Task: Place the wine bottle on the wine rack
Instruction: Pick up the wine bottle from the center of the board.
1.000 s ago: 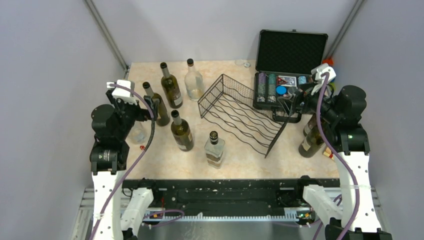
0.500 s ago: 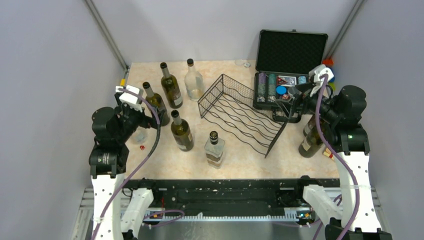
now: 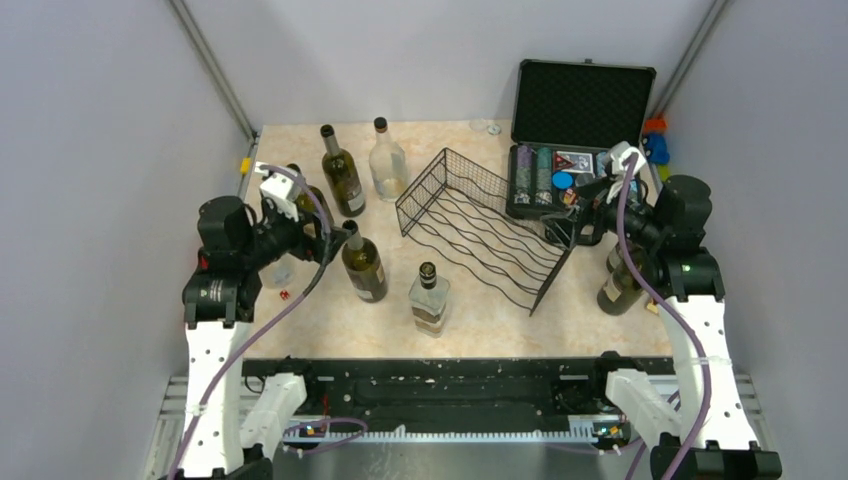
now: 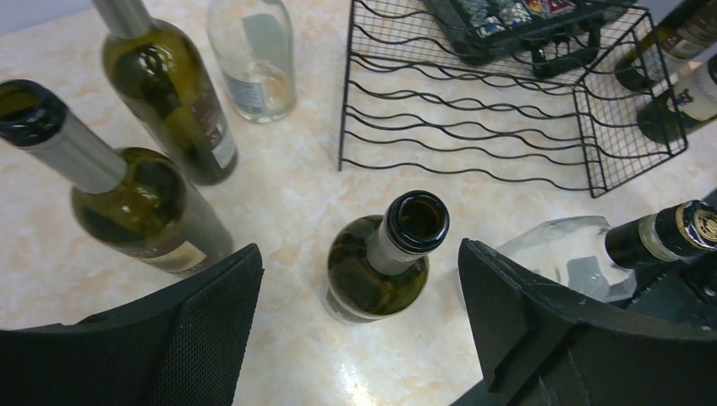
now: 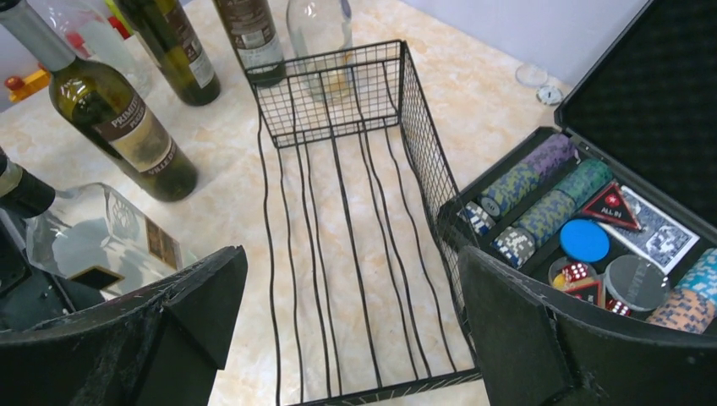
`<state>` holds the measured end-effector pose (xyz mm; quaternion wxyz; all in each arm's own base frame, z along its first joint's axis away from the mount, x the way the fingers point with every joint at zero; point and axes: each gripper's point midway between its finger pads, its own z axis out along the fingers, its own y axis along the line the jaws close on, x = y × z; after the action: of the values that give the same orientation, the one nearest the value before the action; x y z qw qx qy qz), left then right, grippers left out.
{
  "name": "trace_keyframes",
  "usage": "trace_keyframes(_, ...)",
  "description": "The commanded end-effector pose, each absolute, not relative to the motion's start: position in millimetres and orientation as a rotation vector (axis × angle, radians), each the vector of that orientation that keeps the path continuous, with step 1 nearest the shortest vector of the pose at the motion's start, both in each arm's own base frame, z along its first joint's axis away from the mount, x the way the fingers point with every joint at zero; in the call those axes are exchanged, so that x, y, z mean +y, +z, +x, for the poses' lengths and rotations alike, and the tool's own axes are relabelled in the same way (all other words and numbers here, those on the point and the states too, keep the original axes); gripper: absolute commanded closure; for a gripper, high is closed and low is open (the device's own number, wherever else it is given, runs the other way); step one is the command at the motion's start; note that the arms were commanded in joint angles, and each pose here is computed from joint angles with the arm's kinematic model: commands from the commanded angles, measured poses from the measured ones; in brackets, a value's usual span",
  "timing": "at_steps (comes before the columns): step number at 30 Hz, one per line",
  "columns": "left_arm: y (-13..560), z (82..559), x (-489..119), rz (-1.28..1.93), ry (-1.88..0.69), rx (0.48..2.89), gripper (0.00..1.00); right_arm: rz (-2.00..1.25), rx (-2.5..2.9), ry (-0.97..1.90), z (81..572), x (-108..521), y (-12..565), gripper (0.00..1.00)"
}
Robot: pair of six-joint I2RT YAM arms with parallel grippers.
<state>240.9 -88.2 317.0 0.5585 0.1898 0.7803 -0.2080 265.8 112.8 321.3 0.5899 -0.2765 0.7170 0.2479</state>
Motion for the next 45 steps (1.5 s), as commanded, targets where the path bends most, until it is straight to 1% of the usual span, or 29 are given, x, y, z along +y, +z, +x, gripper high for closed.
trace_keyframes(1, 324.8, 235.9, -105.9, 0.509, -0.595, 1.824, 0.11, -0.697, 1.596, 0.575, 266.9, 117.0, 331.0, 0.01)
trace_keyframes(4, 318.6, 243.3, -109.8, 0.528, -0.595, 1.827, 0.12, -0.698, 1.603, 0.584, 267.6, 117.6, 326.9, 0.01)
trace_keyframes(12, 301.4, 251.8, -134.1, 0.638, -0.606, 1.811, 0.2, -0.701, 1.618, 0.594, 270.1, 118.1, 316.0, 0.01)
trace_keyframes(19, 282.4, 258.4, -140.9, 0.69, -0.494, 1.808, 0.24, -0.701, 1.624, 0.593, 270.9, 117.8, 311.4, 0.01)
trace_keyframes(21, 278.6, 259.8, -140.4, 0.691, -0.481, 1.815, 0.28, -0.701, 1.624, 0.594, 270.8, 117.9, 310.3, 0.01)
trace_keyframes(24, 275.4, 261.7, -140.6, 0.685, -0.477, 1.815, 0.35, -0.703, 1.623, 0.593, 270.2, 117.9, 308.7, 0.01)
trace_keyframes(29, 276.6, 265.2, -137.0, 0.642, -0.46, 1.811, 0.56, -0.701, 1.624, 0.591, 270.2, 117.6, 308.4, 0.01)
trace_keyframes(32, 283.7, 267.4, -131.8, 0.6, -0.432, 1.801, 0.69, -0.701, 1.624, 0.594, 270.3, 117.8, 308.2, 0.01)
trace_keyframes(35, 290.5, 271.9, -123.9, 0.547, -0.389, 1.805, 0.89, -0.699, 1.622, 0.593, 271.1, 117.7, 309.1, 0.01)
trace_keyframes(37, 294.8, 277.1, -116.8, 0.503, -0.347, 1.808, 0.99, -0.699, 1.621, 0.593, 271.4, 117.7, 309.7, 0.01)
trace_keyframes(38, 296.4, 280.3, -111.8, 0.477, -0.319, 1.811, 1.0, -0.698, 1.621, 0.591, 271.6, 117.7, 310.3, 0.01)
trace_keyframes(45, 303.9, 302.0, -81.6, 0.323, -0.147, 1.816, 1.0, -0.693, 1.625, 0.587, 273.3, 116.8, 309.7, 0.01)
